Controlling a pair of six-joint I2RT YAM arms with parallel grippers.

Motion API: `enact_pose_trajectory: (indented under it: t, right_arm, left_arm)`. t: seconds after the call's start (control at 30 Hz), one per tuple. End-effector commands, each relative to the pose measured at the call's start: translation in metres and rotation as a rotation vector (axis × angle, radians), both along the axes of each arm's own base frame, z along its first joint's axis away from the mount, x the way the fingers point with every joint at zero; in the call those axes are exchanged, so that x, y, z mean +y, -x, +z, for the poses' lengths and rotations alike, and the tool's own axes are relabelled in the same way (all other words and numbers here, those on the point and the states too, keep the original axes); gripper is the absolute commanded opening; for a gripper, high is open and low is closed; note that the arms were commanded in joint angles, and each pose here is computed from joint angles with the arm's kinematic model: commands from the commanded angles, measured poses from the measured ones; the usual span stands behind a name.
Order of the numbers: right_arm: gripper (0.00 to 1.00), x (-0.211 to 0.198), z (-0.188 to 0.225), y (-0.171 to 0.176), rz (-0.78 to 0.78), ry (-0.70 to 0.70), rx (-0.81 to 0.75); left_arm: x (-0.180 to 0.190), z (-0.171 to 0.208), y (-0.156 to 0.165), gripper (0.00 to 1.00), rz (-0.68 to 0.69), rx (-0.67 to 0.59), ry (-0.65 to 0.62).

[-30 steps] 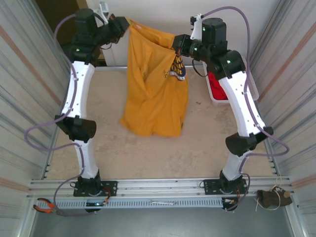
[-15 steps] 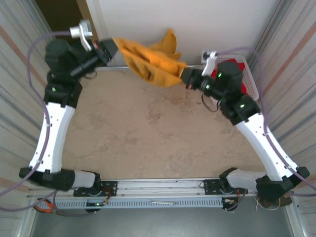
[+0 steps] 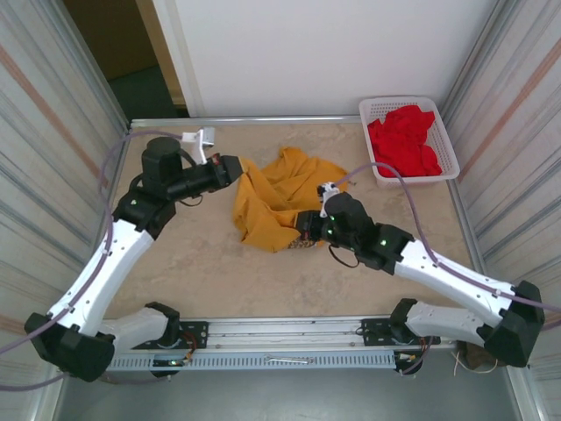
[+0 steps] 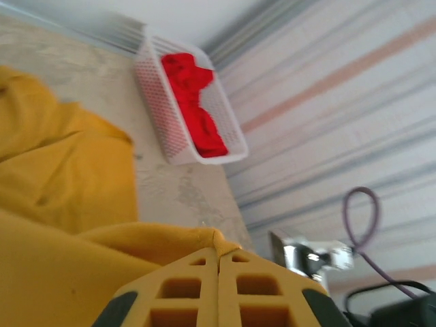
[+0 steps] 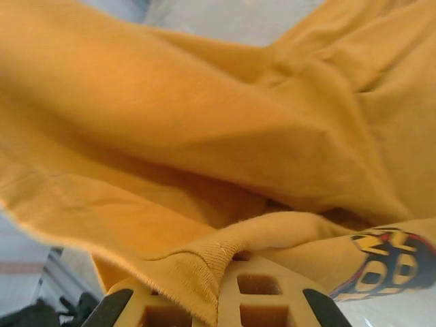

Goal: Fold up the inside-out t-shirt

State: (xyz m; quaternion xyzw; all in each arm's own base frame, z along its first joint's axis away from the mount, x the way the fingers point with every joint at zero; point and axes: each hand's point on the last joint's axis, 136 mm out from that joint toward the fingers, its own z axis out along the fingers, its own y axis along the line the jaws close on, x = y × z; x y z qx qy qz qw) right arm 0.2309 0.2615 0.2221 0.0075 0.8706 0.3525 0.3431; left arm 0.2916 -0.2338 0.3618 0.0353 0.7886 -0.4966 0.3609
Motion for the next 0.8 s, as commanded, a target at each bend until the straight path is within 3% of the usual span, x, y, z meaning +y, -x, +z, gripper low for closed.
enact_pose_trajectory:
  t: [0.0, 0.1, 0.13, 0.17, 0.2, 0.27, 0.37, 0.5, 0.6, 0.77]
  right_arm:
    - [0.00, -0.050, -0.041, -0.011, -0.242, 0.066, 0.102]
    - [0.02, -0.097, -0.073, -0.006, -0.407, 0.130, 0.201]
    - [0.18, -0.112, -0.079, -0.004, -0.459, 0.155, 0.219]
    - [0.41, -0.129, -0.086, 0.001, -0.513, 0.193, 0.242]
    - [0.56, -0.140, -0.088, 0.004, -0.547, 0.211, 0.251]
    - [0.67, -0.159, -0.085, 0.012, -0.603, 0.233, 0.244]
    - [0.68, -0.176, -0.070, 0.020, -0.636, 0.221, 0.200]
    - [0.70, -0.173, -0.049, 0.024, -0.577, 0.169, 0.137]
    - [0.71, -0.152, -0.043, 0.020, -0.467, 0.140, 0.119]
    - [0.76, -0.093, -0.038, 0.004, -0.271, 0.177, 0.115]
  left_arm:
    - [-0.038, -0.021, -0.018, 0.00, -0.044, 0.009, -0.039]
    - [-0.085, -0.045, -0.025, 0.00, -0.111, 0.043, -0.072]
    - [-0.103, -0.054, -0.027, 0.00, -0.132, 0.050, -0.086]
    - [-0.120, -0.064, -0.029, 0.00, -0.156, 0.057, -0.096]
    - [-0.135, -0.074, -0.030, 0.01, -0.179, 0.073, -0.104]
    - [-0.166, -0.089, -0.033, 0.18, -0.241, 0.095, -0.118]
    - [-0.186, -0.102, -0.038, 0.40, -0.292, 0.107, -0.139]
    - [-0.155, -0.093, -0.045, 0.60, -0.245, 0.066, -0.170]
    - [-0.108, -0.098, -0.037, 0.66, -0.177, 0.071, -0.212]
    - [-0.015, -0.157, -0.006, 0.75, 0.010, 0.132, -0.403]
